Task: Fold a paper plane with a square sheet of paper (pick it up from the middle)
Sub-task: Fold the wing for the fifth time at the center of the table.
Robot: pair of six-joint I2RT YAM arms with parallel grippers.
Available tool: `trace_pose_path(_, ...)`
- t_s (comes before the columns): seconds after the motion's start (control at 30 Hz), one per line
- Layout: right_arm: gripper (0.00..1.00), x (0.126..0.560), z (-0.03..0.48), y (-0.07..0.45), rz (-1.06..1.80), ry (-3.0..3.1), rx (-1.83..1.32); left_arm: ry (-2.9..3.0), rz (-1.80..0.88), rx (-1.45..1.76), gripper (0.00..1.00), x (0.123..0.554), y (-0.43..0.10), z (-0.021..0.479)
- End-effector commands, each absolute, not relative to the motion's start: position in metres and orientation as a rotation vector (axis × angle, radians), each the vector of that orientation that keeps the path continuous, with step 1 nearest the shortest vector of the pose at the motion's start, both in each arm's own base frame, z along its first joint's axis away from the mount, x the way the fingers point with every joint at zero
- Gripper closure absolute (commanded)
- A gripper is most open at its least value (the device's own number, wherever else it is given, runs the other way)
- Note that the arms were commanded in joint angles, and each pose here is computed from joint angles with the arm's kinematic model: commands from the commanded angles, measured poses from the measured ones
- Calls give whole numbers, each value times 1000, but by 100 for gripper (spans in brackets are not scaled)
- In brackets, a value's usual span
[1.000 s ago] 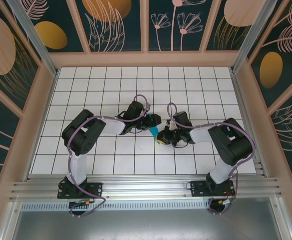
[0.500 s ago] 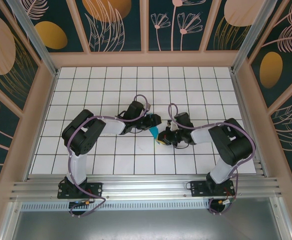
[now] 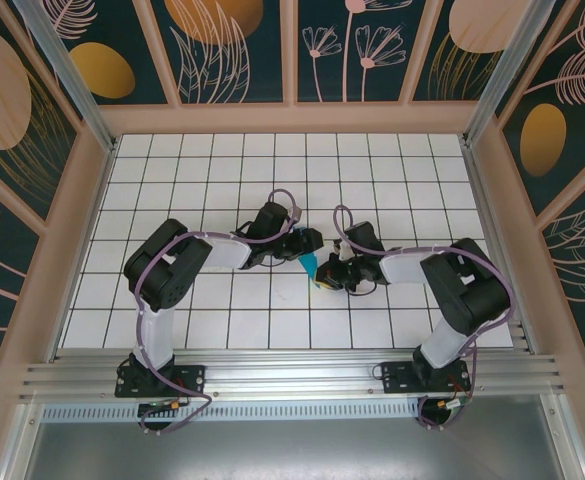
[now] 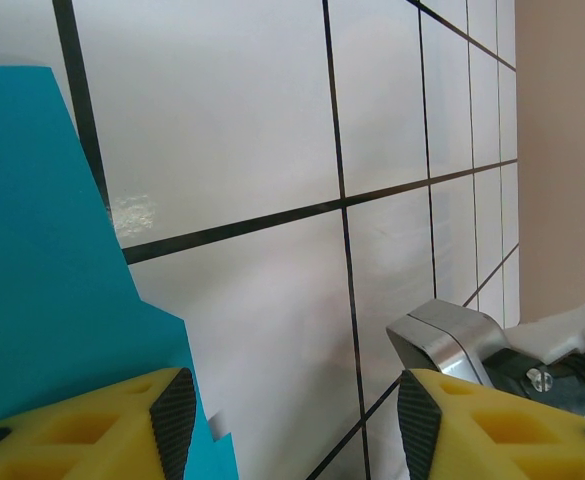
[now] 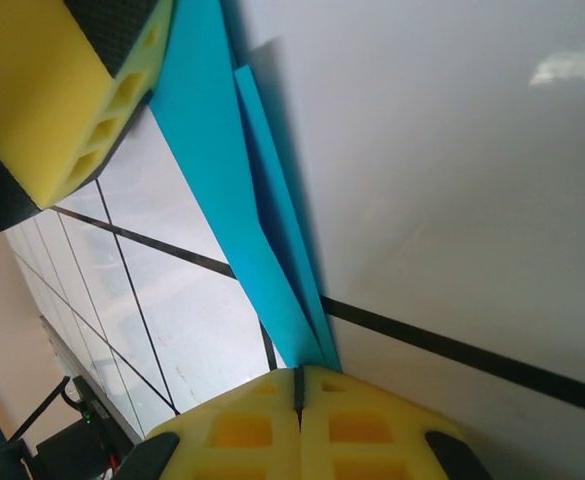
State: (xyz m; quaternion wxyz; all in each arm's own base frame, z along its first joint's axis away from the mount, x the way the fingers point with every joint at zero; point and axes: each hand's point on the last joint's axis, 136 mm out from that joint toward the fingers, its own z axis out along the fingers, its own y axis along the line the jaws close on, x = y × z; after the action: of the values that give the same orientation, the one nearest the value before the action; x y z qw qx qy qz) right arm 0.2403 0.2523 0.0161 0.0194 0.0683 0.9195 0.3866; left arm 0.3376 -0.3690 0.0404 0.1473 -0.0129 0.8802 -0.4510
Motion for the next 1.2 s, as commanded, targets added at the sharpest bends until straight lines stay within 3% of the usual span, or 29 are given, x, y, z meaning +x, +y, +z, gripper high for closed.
trace_pose_path(0.0,100,222,1,230,993,3001,274,2692,-1118,-104,41,326,-345,-10)
trace_pose_path(0.23,100,194,-40,215,750,3155,291,2690,-1122,-99,41,327,-346,-10)
trace_pose_path(0.37,100,186,-44,213,753,3170,310,2696,-1121,-98,41,325,-345,-11)
trace_pose_path(0.67,100,245,49,259,1122,2846,152,2697,-1126,-92,41,325,-347,-12)
trace_pose_path(0.83,100,257,72,283,1311,2760,111,2701,-1133,-87,41,325,-348,-13)
trace_pose_path(1.17,100,263,7,266,1121,2879,296,2706,-1132,-84,41,325,-348,-13)
